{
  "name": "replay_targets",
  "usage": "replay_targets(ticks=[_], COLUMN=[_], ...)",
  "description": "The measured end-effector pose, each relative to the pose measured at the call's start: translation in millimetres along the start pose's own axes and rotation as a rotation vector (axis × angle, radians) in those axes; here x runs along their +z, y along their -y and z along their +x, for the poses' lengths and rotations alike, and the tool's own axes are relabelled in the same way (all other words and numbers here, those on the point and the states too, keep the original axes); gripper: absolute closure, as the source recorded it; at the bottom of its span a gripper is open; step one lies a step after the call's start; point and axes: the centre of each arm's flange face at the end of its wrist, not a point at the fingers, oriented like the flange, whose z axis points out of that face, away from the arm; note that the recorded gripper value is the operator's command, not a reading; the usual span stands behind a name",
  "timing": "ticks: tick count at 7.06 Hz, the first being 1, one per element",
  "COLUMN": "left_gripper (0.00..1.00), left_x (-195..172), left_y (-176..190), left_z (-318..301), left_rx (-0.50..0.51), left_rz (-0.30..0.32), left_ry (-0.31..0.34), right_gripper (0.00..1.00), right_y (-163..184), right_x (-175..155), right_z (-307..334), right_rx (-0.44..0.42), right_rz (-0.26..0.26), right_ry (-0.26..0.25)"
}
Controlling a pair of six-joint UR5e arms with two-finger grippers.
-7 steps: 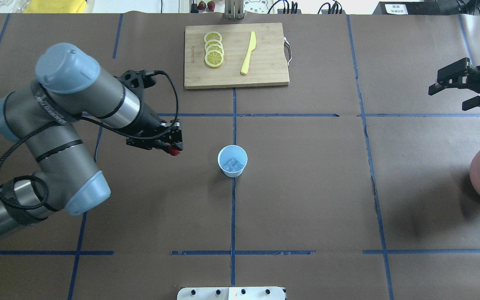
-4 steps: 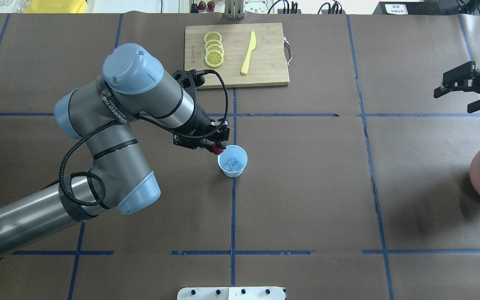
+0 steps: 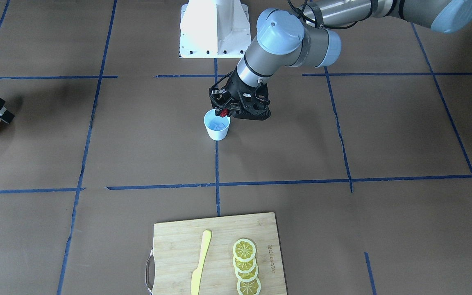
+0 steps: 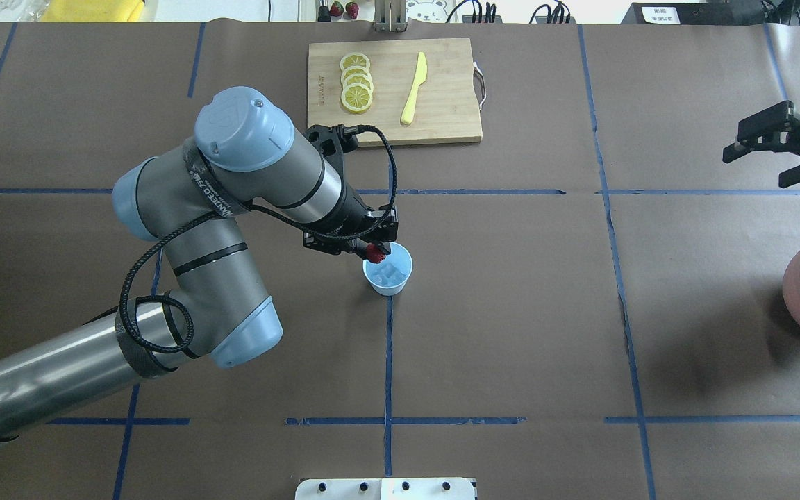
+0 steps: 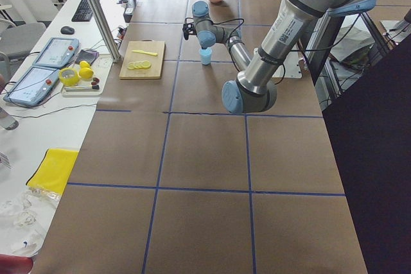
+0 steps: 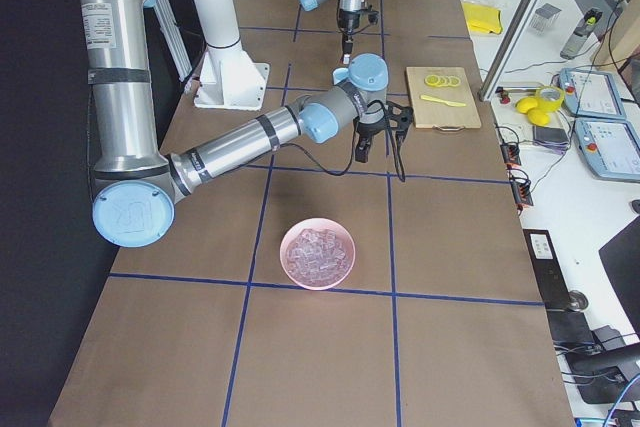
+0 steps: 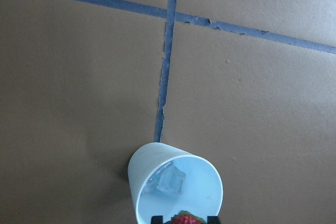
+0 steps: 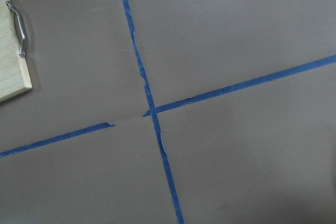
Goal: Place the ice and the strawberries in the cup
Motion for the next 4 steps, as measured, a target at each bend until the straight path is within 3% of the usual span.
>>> replay_targets(ticks=[4], left_gripper=[0.16], left_x=[-6], left_y=[10], left_z=[-1], left_rx=[0.017], left_rz=[0.039], left_ry=[-0.028], right_gripper=[0.00], right_y=[0], right_x=[-5], right_z=[2], right_rx=[0.003], right_rz=[0.003], right_ry=[0.004])
